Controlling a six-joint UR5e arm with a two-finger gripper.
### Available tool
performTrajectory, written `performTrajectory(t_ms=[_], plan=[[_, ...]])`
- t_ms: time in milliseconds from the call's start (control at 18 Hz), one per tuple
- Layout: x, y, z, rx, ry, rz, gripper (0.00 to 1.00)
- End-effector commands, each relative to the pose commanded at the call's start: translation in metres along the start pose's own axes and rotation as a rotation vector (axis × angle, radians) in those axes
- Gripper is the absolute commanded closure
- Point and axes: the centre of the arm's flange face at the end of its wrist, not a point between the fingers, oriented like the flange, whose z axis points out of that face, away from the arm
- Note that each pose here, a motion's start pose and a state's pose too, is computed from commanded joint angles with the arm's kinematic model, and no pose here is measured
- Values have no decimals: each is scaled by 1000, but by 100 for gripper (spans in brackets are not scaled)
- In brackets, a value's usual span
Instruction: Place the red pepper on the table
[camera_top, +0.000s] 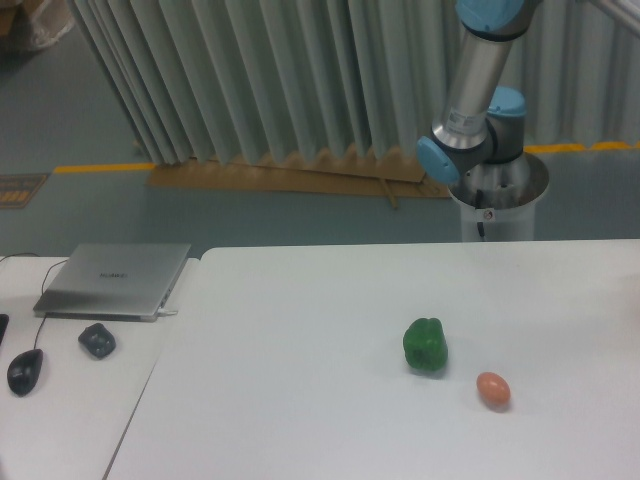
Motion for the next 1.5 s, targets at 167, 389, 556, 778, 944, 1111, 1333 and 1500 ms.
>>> performTrajectory(t_ms=[167,389,556,778,944,1111,1333,1500], plan=[[1,1,2,-3,7,-1,0],[-1,0,7,-1,14,2,0],[-7,2,7,1,9,0,0],[-9,2,7,-1,9,3,0],[-9,2,7,-3,11,1,34],[-10,2,5,-7,10,2,47],[-12,3,-1,-12,8,-4,47],[-10,1,-7,3,39,0,47]])
